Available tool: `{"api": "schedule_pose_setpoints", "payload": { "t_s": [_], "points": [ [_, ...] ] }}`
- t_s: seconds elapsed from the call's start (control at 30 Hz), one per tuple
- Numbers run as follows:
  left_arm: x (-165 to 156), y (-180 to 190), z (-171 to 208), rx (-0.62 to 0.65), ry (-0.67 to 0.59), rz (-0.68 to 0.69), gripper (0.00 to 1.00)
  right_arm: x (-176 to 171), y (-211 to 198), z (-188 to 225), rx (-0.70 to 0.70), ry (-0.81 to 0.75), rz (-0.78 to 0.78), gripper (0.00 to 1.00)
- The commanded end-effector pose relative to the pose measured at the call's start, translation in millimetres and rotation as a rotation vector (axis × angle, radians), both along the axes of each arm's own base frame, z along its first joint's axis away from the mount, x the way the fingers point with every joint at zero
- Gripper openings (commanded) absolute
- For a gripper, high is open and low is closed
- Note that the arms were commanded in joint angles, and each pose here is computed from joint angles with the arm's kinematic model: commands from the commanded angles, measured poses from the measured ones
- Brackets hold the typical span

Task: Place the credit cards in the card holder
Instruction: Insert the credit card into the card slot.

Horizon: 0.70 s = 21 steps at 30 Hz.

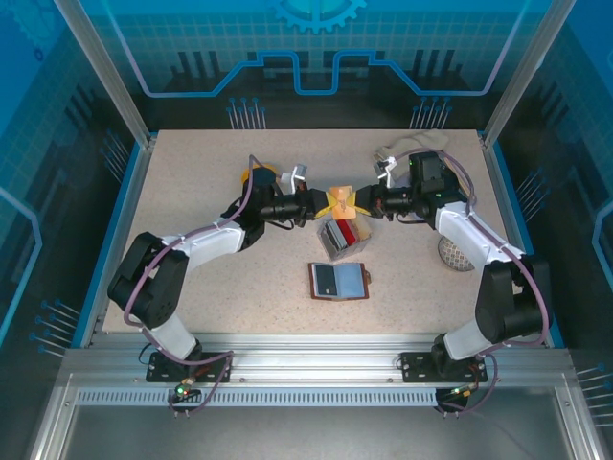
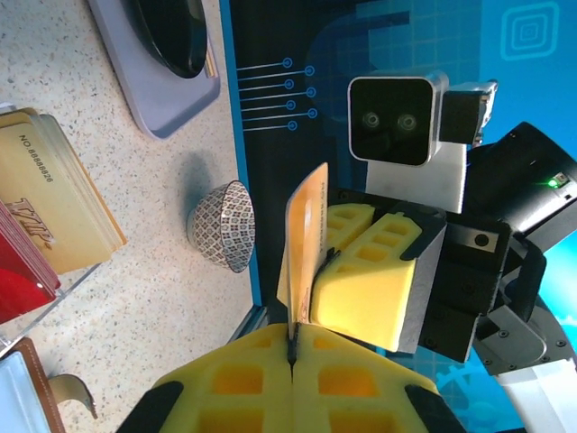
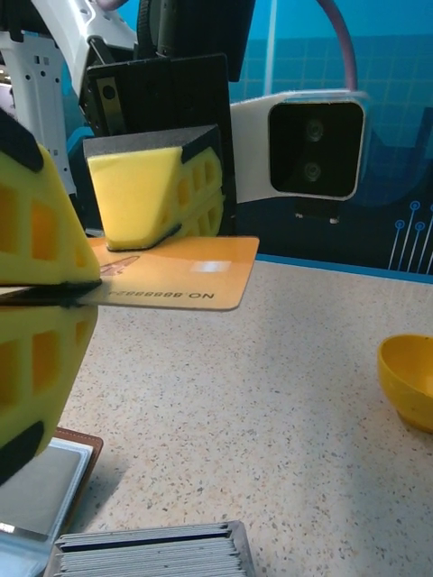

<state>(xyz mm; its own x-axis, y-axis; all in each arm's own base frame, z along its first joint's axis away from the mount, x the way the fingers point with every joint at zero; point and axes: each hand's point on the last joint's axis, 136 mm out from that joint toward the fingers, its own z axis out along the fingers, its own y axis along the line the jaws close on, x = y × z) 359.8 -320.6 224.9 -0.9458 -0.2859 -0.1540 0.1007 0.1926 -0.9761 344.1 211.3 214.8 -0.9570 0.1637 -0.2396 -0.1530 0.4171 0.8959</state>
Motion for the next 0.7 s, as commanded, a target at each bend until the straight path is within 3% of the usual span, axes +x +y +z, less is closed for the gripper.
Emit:
{"api": "schedule_pose_setpoints", "payload": {
  "t_s": [0.0, 0.07, 0.13, 0.47, 0.6, 0.67],
  "points": [
    [-8.6, -4.3, 21.4, -0.030, -0.080, -0.045, 0.00, -1.2, -16.7, -17.0, -0.114, 0.026, -0.056, 0.20],
    [-13.4, 0.9, 10.3, 0.006, -0.054, -0.031, 0.00, -10.5, -27.9, -31.5, -0.220, 0.044, -0.074, 0.28],
    [-21.5, 5.9, 0.1, 0.032, -0.033, -0.017, 0.00, -23.1, -37.9, -45.3, -0.333, 0.041, -0.082, 0.31],
    [-91.9, 9.5, -87.2, 0.334, 0.087, -0.012, 0.00, -87.5, -18.8, -99.9, -0.549, 0.059, 0.027, 0.19],
    [-114.0, 13.2, -117.0, 0.395, 0.081, -0.011, 0.00, -97.2, -18.8, -112.2, -0.706, -0.008, 0.027, 0.24],
    [-121.2, 11.3, -124.9, 0.395, 0.073, -0.016, 0.00, -101.2, -27.3, -118.9, -0.797, -0.018, 0.019, 0.38]
  ]
}}
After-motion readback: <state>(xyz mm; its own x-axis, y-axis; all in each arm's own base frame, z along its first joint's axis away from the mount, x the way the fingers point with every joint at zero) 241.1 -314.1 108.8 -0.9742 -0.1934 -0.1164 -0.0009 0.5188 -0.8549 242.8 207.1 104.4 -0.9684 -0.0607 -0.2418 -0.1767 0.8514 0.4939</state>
